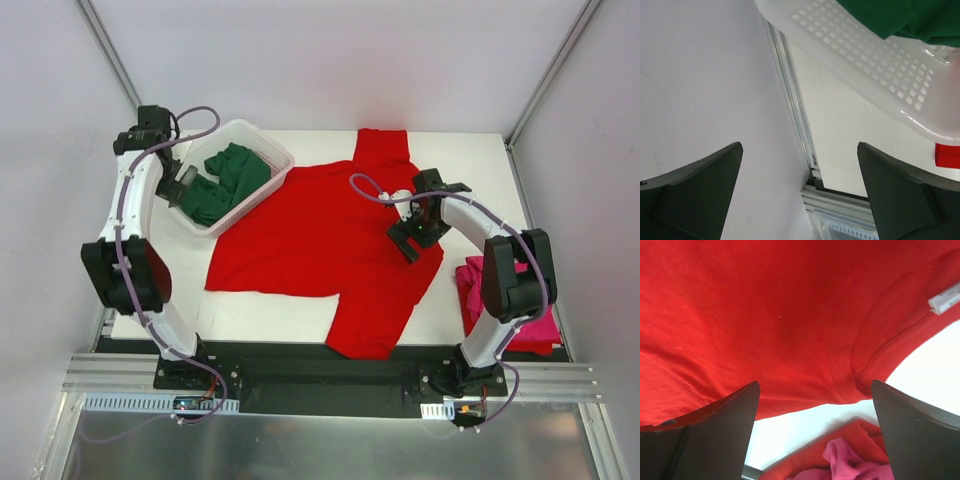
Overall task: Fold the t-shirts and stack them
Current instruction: Flatten out the tshirt
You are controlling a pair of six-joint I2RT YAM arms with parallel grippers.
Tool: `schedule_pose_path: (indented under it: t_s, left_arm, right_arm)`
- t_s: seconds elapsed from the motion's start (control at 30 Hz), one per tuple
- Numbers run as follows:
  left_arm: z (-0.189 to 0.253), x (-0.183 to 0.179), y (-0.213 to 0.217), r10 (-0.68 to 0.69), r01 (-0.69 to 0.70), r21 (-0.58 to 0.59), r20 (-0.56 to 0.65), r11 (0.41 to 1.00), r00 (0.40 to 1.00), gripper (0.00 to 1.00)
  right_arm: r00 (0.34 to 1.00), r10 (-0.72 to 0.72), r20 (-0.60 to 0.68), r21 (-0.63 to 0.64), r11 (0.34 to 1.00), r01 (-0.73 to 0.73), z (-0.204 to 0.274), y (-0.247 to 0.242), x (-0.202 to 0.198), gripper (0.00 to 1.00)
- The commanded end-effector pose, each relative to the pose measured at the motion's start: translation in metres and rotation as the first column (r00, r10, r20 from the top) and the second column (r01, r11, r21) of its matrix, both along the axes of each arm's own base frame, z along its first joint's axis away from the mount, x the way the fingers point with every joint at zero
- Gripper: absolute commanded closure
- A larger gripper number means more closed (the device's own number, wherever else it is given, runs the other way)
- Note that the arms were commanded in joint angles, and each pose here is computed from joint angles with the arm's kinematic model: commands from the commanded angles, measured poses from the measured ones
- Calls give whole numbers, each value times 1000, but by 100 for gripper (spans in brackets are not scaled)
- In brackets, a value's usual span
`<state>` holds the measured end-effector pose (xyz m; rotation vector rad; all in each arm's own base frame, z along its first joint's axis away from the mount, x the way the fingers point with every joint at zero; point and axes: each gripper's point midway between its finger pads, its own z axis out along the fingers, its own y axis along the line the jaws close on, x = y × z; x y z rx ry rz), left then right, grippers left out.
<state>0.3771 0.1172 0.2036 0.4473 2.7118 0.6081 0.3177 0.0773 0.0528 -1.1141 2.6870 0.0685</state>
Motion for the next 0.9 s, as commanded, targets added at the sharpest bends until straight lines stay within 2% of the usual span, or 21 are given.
schedule_pose_path:
  t_s: [0.0,0.03,0.07,0.1,0.13,0.17,0.2,0.23,0.27,0.3,0.37,0.4,0.47,0.5,0.67,0.8,0.87]
  left_arm:
    - [7,-31,-14,-155,156,-33,25,987,988,1]
    - [10,-34,-13,-284,284,8,-6,959,959,1]
    - [-2,-45,-19,-373,373,-12,-47,928,927,1]
    - [10,-52,-20,-448,449,32,-24,893,894,1]
    - [13,-51,-17,-573,577,100,-66,811,817,1]
    - [-3,-59,-19,-634,642,94,-104,761,766,1]
    - [5,-62,-19,-692,699,145,-107,700,714,1]
    - [4,-59,-18,-776,797,195,-185,572,603,1]
    - [-10,-61,-19,-807,835,198,-221,513,548,1]
    - [-4,-52,-22,-851,880,249,-251,403,461,1]
    - [-2,-43,-30,-891,912,260,-249,317,380,1]
    - [-6,-34,-40,-920,934,244,-231,259,316,1]
    - [-3,-22,-44,-938,946,247,-223,208,264,1]
    - [-14,-14,-47,-949,962,219,-231,166,216,1]
    - [-36,14,-42,-952,981,165,-270,103,145,1]
    - [-62,18,-48,-960,994,107,-278,8,37,1]
    - [-74,16,-51,-961,997,79,-276,-13,9,1]
  right_arm:
    - [999,32,2,24,999,-32,11,11,-1,4]
    - [999,35,3,22,999,-35,11,10,-2,4]
    - [999,38,5,20,999,-38,12,10,-3,4]
    - [999,38,3,15,999,-38,12,9,-4,4]
    - [999,40,3,11,999,-40,12,8,-5,4]
    - [999,40,6,10,999,-40,13,8,-5,4]
    - [999,41,4,8,999,-41,13,8,-6,4]
    - [999,40,4,8,999,-40,13,7,-6,4]
    - [999,37,-1,8,999,-37,13,7,-7,4]
    - [999,33,-4,10,999,-33,13,8,-7,4]
    - [1000,31,-5,14,999,-30,13,10,-7,4]
    - [1000,23,-5,16,1000,-23,14,10,-6,4]
    - [1000,25,-7,16,1000,-25,14,11,-8,4]
    - [1000,26,-7,15,1000,-26,14,12,-9,4]
    - [999,39,-5,-26,999,-39,13,3,-15,4]
    - [999,49,-11,-51,997,-50,10,-2,-18,4]
    - [998,56,-13,-62,996,-57,8,-4,-18,4]
